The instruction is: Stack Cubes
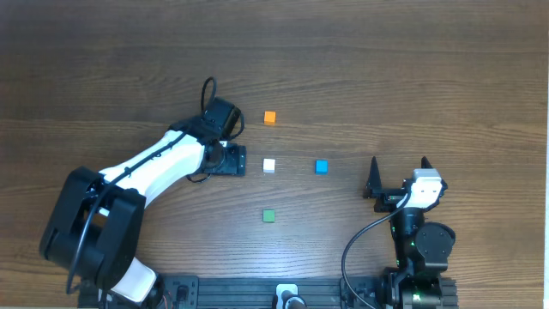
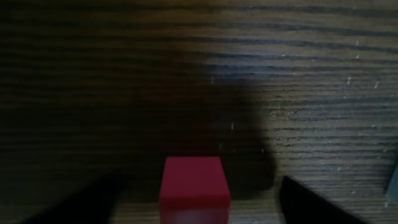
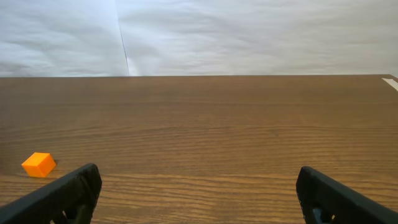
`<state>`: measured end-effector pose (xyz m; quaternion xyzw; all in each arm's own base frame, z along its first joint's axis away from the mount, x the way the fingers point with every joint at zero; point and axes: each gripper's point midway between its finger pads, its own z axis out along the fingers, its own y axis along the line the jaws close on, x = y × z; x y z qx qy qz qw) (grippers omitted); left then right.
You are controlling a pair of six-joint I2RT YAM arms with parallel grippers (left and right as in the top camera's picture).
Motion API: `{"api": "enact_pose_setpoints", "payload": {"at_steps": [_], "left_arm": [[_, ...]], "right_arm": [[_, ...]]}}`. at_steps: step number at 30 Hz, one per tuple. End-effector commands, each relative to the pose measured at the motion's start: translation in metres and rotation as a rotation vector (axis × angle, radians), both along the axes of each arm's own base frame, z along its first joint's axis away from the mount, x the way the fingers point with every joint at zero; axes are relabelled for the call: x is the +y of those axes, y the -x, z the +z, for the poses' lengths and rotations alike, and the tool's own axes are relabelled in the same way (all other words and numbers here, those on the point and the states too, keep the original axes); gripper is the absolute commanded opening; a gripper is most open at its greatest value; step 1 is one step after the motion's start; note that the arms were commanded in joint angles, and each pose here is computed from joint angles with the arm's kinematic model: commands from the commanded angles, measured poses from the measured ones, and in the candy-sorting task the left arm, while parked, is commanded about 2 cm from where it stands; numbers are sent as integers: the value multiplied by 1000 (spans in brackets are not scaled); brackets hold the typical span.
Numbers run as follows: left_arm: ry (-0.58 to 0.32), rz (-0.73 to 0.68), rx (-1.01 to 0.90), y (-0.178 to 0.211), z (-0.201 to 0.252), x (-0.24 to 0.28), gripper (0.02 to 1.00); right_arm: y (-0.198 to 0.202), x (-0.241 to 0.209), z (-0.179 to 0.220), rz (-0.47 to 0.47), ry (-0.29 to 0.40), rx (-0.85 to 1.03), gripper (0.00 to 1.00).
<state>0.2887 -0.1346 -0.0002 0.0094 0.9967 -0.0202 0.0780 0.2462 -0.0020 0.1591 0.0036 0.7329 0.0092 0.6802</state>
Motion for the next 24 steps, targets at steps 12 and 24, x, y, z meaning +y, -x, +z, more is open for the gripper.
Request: {"api": "enact_pose_setpoints", "payload": {"at_steps": [12,24], "left_arm": [[-7,24,-14,-5,2,-1,564],[-11,25,-14,-5,2,0,441]], "right_arm": [[0,0,-2,6,7,-3,993],[0,0,-2,6,7,-3,993]]}}
